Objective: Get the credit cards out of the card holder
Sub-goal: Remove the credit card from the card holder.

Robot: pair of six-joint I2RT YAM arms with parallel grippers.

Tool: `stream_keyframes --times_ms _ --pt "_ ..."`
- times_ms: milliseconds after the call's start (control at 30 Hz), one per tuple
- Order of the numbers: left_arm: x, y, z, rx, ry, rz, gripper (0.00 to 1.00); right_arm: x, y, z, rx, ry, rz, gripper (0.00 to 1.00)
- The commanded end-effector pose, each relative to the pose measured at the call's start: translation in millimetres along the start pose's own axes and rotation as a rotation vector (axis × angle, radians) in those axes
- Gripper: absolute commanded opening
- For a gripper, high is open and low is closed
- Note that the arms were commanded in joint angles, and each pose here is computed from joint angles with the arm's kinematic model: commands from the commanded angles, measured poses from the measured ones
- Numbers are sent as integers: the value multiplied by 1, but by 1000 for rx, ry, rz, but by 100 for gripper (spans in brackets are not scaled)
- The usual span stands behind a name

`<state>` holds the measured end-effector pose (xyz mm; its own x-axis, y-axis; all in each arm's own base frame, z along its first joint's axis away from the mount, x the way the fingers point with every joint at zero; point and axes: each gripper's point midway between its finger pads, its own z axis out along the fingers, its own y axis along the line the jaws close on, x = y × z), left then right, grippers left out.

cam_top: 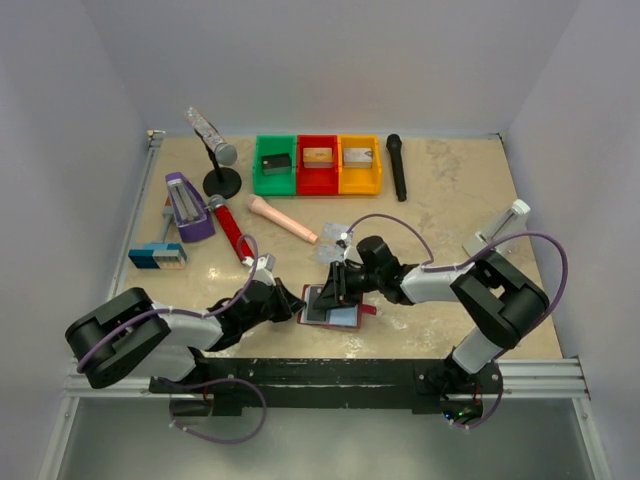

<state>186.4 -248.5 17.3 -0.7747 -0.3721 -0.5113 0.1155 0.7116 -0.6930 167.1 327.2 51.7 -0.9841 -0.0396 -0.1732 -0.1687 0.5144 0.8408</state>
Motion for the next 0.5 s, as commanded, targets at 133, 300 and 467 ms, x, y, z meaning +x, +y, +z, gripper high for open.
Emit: stream_keyframes --times_ms 133,300,467 --pt "26 45 -7 -141 74 26 0 -8 21 -8 -46 -43 -66 33" --pt "26 46 -8 -143 71 25 0 -7 21 -9 -40 -41 -66 32" --pt "26 48 -9 -147 68 24 0 -7 20 -10 -36 -46 -67 32"
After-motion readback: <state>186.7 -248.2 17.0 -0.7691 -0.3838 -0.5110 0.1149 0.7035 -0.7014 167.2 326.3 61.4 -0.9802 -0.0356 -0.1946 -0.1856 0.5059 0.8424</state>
